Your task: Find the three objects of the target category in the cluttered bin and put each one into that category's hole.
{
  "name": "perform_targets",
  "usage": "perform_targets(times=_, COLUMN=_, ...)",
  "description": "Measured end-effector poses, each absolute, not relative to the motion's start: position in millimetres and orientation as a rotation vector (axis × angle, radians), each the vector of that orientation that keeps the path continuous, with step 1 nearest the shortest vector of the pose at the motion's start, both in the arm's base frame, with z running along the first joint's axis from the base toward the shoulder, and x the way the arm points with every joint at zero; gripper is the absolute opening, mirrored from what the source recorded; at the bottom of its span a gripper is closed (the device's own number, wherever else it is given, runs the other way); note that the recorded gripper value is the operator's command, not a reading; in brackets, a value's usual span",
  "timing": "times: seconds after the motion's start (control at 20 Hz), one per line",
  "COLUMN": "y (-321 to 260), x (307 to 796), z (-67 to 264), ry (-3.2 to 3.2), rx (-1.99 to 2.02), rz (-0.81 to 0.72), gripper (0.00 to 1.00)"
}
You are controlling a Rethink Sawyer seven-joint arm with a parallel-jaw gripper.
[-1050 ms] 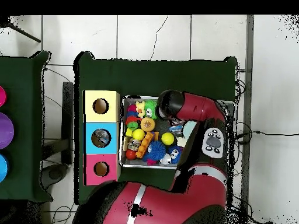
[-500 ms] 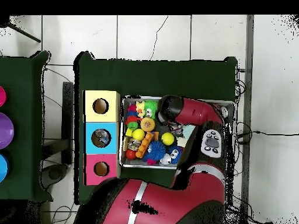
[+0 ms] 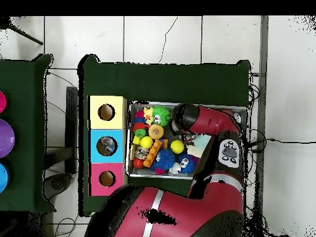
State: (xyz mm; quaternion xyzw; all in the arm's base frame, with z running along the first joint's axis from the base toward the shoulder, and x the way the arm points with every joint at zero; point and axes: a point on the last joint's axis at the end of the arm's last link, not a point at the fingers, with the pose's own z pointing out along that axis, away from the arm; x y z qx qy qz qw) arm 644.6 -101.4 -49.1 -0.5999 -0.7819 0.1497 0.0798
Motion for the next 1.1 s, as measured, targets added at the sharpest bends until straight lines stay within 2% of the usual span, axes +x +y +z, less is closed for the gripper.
perform_targets(times=0.35, y=-112.7, x=637.5, z=-53.1, ry=-2.310, rx=-1.808, rz=0.450, gripper=1.00)
perform_targets(times=0.4, y=-116.0, x=635.7, z=-54.1, ry=-2.301, rx=-1.813, rz=0.450, gripper=0.00)
perform_targets(times=0.75, y=-121.6, x=642.7, z=-39.8, ry=-2.309, rx=-1.834, rz=0.440, gripper=0.00)
perform_targets(times=1.1, y=-126.1, x=642.8, z=-38.9, ry=-2.299, rx=-1.845, rz=0.431, gripper=0.00)
